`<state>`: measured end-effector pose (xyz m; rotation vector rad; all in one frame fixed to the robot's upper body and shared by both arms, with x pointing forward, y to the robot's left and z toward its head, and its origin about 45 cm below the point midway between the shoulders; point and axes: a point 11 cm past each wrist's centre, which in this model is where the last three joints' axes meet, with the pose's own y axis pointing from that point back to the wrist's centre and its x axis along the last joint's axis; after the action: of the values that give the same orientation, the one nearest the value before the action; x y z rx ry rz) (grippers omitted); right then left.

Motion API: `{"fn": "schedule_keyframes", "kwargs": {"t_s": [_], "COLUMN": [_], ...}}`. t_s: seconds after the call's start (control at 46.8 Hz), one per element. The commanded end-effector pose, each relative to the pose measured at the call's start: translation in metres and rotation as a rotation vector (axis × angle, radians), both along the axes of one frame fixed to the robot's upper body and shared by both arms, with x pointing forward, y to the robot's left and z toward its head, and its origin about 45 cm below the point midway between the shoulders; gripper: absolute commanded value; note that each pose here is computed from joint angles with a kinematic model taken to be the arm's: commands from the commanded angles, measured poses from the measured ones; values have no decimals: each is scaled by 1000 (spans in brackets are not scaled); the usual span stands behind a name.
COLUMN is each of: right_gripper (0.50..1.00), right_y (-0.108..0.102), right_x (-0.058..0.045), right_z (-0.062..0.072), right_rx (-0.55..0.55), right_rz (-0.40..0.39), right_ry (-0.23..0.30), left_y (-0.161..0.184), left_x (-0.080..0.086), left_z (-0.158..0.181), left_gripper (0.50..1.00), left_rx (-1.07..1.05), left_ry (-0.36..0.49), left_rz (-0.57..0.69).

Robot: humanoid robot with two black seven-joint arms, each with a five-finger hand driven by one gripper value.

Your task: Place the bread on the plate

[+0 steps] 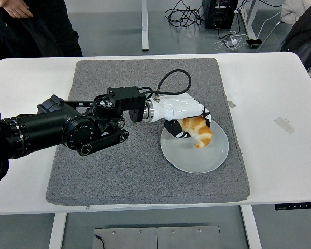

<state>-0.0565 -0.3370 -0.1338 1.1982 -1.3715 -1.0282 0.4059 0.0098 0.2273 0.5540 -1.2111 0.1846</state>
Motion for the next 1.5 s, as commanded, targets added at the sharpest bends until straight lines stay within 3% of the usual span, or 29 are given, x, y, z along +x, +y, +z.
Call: {"fn": "schedule_keyframes", "kwargs": {"t_s": [0.0, 0.684, 1.047, 1.09, 1.111, 1.239, 1.474], "right_gripper": [1000, 1000, 1000, 1000, 1000, 1000, 1000], "right_y": [0, 0, 0, 0, 0, 0, 0], "right_x": [1, 0, 0, 0, 1, 0, 0], "right_z": [0, 0, 0, 0, 0, 0, 0], "right_rx": [0, 0, 0, 1, 0, 1, 0], "right_rz": [1, 0, 0, 0, 1, 0, 0], "right_ry": [-1, 1, 1, 1, -1, 1, 1], "left_y": [2, 19, 19, 19, 19, 15, 4], "left_x": [1, 0, 4, 5, 5, 10, 12], "left_z": [-2, -31, -26, -25, -24, -12, 9], "left_gripper": [500, 500, 500, 686, 756, 949, 975], "left_rx": [1, 45, 38, 31, 26, -16, -98], "left_ry": [4, 35, 31, 37, 40, 64, 108], "left_rz": [7, 43, 56, 65, 68, 91, 103]}}
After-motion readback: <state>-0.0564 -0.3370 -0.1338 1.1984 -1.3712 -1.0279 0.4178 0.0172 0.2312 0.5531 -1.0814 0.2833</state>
